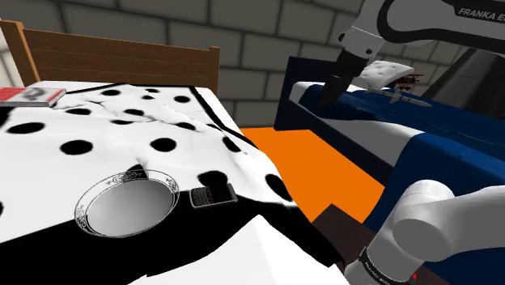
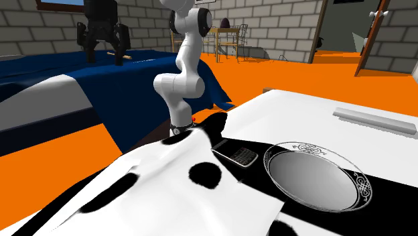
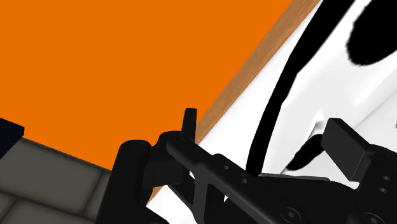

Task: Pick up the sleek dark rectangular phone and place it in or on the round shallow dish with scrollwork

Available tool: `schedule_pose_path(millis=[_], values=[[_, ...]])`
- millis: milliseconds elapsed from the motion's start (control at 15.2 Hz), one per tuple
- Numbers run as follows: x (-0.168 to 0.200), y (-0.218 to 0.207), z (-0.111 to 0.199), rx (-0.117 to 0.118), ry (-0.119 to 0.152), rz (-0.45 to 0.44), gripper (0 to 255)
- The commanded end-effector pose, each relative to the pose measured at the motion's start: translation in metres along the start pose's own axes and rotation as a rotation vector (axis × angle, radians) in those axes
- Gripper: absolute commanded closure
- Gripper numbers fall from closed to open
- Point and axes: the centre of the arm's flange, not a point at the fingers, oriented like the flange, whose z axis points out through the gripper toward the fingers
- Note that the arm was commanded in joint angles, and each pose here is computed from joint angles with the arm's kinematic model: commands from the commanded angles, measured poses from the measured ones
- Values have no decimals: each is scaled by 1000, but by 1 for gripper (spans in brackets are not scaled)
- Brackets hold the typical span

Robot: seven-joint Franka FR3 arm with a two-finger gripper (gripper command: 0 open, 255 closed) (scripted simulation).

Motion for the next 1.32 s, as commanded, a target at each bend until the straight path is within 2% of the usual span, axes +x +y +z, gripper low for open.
schedule_pose_path(millis=[0,660,1254], values=[[0,0,0,0,0,0,0],[67,-101,48,40,-31,-379,0],[89,-209,88,76,-59,-720,0]])
